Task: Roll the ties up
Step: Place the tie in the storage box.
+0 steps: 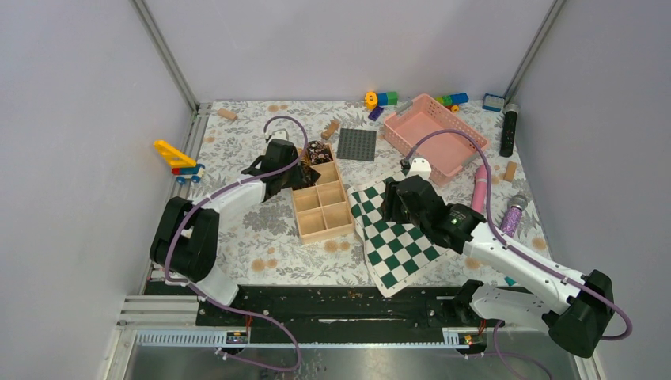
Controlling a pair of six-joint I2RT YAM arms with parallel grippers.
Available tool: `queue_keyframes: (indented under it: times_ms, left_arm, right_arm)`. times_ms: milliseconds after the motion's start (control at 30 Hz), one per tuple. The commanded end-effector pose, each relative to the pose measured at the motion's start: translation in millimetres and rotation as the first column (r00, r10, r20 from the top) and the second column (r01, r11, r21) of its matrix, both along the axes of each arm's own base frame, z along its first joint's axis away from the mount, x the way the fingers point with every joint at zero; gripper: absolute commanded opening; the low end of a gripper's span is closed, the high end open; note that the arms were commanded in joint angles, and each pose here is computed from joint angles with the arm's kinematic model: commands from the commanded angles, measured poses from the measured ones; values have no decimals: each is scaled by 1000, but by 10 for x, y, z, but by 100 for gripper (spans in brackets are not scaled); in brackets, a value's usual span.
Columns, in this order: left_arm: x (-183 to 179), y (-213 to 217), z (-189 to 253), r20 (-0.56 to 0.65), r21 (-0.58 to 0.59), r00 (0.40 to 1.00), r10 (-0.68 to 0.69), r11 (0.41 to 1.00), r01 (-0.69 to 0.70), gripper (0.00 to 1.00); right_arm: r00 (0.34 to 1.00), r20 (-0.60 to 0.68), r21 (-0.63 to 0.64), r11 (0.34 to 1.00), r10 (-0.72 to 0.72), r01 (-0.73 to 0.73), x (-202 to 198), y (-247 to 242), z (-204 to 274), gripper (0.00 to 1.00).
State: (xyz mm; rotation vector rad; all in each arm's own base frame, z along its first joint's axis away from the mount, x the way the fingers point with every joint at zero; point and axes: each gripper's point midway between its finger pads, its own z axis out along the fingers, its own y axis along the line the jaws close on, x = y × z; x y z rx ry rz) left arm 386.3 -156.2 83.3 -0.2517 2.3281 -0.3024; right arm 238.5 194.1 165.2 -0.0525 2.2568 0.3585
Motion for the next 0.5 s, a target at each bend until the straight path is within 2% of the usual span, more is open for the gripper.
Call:
queue_keyframes:
  times_ms: [0, 467]
  left_arm:
    - [49, 102, 6, 2, 60, 999, 36, 998, -36, 19]
    - [36, 61, -63, -39, 97, 998, 52, 994, -48, 18]
  right_arm:
    - [1000, -2, 23, 1000, -18, 18, 31, 14, 7, 59]
    - [1000, -2, 28, 999, -24, 24, 16, -5, -21, 59]
